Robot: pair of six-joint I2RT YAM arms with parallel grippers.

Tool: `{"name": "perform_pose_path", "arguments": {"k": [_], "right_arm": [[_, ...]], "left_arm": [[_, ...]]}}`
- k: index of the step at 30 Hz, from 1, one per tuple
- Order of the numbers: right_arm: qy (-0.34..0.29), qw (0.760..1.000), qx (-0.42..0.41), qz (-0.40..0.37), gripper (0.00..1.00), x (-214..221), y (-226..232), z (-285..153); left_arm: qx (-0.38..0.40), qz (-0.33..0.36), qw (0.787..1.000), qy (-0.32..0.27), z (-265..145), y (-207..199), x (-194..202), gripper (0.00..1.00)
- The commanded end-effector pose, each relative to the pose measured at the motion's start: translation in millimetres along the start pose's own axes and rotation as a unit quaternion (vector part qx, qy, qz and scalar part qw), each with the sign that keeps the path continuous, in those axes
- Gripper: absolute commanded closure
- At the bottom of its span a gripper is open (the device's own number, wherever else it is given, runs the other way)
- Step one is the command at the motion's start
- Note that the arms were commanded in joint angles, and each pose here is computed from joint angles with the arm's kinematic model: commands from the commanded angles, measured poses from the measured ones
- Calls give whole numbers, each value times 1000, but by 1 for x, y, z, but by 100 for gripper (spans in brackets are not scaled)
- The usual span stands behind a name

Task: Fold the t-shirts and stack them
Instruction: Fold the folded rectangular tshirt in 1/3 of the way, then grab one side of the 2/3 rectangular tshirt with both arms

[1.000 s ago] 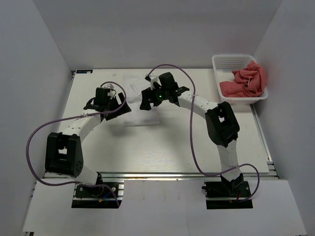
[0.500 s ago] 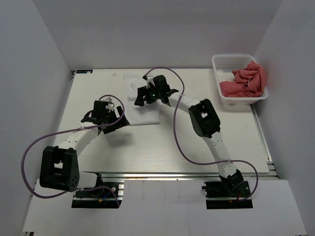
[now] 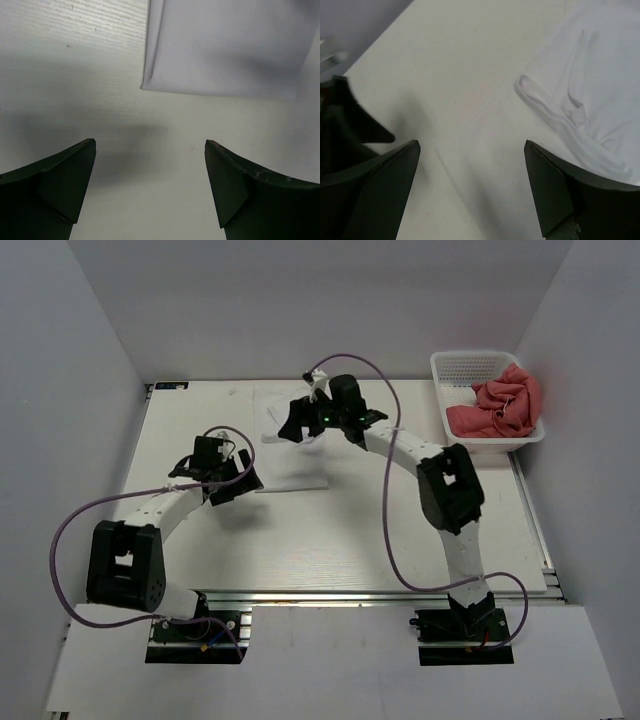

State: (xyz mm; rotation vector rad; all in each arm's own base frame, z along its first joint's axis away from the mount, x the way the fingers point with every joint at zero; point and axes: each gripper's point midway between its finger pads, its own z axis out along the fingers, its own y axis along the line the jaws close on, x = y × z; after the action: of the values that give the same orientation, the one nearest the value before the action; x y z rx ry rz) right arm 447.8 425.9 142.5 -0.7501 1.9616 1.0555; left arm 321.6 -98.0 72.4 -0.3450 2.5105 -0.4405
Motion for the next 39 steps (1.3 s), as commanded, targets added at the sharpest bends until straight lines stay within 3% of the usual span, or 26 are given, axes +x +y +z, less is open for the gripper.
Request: {"name": "perform_pose_path", "arguments": {"k": [1,4,10,14,18,22,26,27,30,31,35,39], "right_arm": [[-56,998,17,-18,10,-42,27,-50],[-34,997,59,36,10,-17,14,-64],[58,987,106,110,10,78,2,-96],[101,979,111,136,10,120,-1,-101],[128,974,107,154,10,143,-6,-93],[137,970,103,172,10,154,-8,-85],[138,968,106,180,16,161,-15,-75],[138,967,111,183,18,163,-20,-71],[141,965,107,193,35,164,-20,-69],[139,966,108,191,53,164,-18,-69],[127,968,109,188,78,158,-17,-72],[119,972,109,169,90,147,-8,-84]], "left_arm": [[-2,9,1000,-14,7,-6,-19,0],[0,13,1000,-7,19,-7,-22,0],[10,17,1000,12,40,-8,-18,4],[14,19,999,23,54,-9,-13,15],[17,18,999,32,64,-8,-9,43],[12,21,999,41,71,-3,-3,58],[12,21,999,41,77,-2,-3,69],[10,20,999,47,80,0,0,72],[7,19,998,51,82,2,3,93],[3,19,999,49,82,3,2,100],[25,23,999,35,82,-5,-4,100],[67,31,997,3,64,-23,-9,100]]}}
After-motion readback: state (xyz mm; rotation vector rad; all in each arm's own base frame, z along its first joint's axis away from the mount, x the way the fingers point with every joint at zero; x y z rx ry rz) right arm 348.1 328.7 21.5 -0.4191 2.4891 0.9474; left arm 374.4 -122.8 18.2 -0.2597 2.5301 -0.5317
